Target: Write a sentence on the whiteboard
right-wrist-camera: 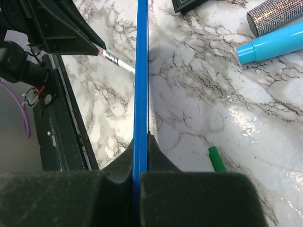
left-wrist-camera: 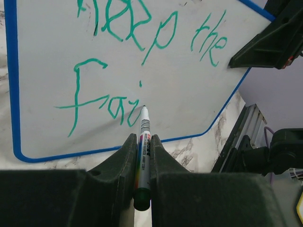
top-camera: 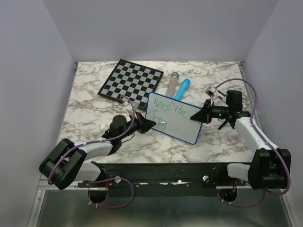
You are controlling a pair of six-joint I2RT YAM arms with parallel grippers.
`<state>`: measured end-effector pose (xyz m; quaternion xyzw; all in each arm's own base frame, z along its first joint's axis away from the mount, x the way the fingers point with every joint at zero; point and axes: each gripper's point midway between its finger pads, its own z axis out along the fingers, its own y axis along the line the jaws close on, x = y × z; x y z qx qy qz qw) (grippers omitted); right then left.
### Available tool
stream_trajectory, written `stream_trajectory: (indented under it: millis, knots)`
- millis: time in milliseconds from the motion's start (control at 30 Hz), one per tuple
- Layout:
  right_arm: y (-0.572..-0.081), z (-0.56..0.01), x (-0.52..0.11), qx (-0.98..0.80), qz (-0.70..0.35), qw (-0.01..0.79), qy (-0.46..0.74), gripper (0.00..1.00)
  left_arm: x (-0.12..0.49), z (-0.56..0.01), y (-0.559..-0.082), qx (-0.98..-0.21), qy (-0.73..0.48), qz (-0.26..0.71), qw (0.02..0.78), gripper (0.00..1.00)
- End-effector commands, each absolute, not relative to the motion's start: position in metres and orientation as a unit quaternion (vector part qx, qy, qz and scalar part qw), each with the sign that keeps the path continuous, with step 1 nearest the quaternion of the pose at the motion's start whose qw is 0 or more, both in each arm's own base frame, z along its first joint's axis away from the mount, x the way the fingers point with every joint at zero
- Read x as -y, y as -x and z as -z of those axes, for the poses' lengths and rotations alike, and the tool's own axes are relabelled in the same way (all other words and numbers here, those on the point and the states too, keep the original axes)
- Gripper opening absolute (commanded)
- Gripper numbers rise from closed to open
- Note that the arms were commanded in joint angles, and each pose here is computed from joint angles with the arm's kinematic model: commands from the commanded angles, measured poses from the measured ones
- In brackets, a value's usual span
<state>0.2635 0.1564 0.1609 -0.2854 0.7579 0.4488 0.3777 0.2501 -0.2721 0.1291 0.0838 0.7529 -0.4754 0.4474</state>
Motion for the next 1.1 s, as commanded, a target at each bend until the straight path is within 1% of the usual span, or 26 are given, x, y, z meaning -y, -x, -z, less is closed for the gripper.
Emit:
stream_trajectory:
  millis: [0,200,433,767,1067]
  knots:
    - [-0.260,-0.180,-0.162,-0.735,-0.464,0.390,0.305,0.01,0.276,-0.173,-0.248,-0.708,-0.095,0.508,0.481,0.00]
    - [-0.260,-0.180,-0.162,-0.735,-0.463,0.391,0.305,0.01,0.272,-0.185,-0.242,-0.699,-0.101,0.511,0.490,0.00]
    - [-0.260,-0.180,-0.162,-0.735,-0.463,0.390,0.305,0.01,0.267,-0.178,-0.234,-0.698,-0.099,0.513,0.491,0.00]
    - [-0.261,-0.179,-0.162,-0.736,-0.463,0.389,0.304,0.01,0.270,-0.165,-0.229,-0.704,-0.109,0.491,0.501,0.00]
    - [-0.261,-0.179,-0.162,-0.736,-0.463,0.389,0.304,0.01,0.274,-0.160,-0.235,-0.705,-0.098,0.483,0.510,0.00]
